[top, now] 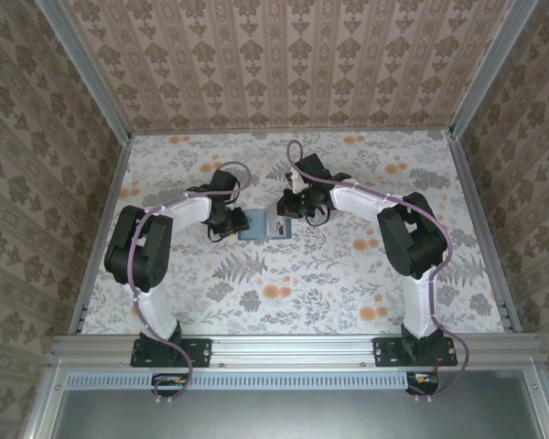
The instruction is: Put the credit cards into the card holder
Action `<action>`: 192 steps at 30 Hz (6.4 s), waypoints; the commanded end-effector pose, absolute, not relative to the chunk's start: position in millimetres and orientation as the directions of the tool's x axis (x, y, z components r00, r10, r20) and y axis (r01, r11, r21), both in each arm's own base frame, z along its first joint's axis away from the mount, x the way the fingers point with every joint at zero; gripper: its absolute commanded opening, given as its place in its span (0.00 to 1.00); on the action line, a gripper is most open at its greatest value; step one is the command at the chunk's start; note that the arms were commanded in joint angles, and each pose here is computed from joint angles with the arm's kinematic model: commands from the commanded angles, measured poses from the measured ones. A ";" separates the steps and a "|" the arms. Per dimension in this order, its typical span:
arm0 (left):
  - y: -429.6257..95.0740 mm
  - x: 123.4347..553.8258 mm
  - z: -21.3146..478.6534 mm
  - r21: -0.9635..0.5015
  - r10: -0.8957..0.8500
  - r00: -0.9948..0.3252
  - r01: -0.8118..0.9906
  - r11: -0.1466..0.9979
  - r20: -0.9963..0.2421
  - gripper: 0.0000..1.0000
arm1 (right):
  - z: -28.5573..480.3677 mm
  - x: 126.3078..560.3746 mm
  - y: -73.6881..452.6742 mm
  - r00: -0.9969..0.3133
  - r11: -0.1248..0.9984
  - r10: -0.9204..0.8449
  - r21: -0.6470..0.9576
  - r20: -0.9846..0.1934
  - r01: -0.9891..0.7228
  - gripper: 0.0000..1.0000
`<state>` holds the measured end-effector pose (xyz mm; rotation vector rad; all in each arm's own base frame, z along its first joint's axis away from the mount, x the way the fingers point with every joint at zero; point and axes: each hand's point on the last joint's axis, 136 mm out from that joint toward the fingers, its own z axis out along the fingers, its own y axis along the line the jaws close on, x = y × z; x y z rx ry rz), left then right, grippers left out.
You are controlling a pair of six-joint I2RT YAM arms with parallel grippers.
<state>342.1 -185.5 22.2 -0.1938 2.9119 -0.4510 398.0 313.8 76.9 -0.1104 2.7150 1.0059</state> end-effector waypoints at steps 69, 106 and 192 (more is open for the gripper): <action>-208.3 336.0 15.6 -0.361 -0.124 -0.984 -0.070 0.930 -0.130 0.34 | 64.5 396.8 319.8 -0.977 0.725 0.036 0.679 -0.210 -0.119 0.07; -210.9 342.6 20.6 -0.358 -0.119 -0.984 -0.064 0.931 -0.133 0.34 | 43.9 407.3 322.8 -0.969 0.735 0.078 0.671 -0.233 -0.102 0.06; -227.6 328.4 14.5 -0.369 -0.095 -0.988 -0.043 0.928 -0.125 0.34 | -4.9 370.7 377.6 -0.962 0.794 0.040 0.594 -0.270 -0.133 0.07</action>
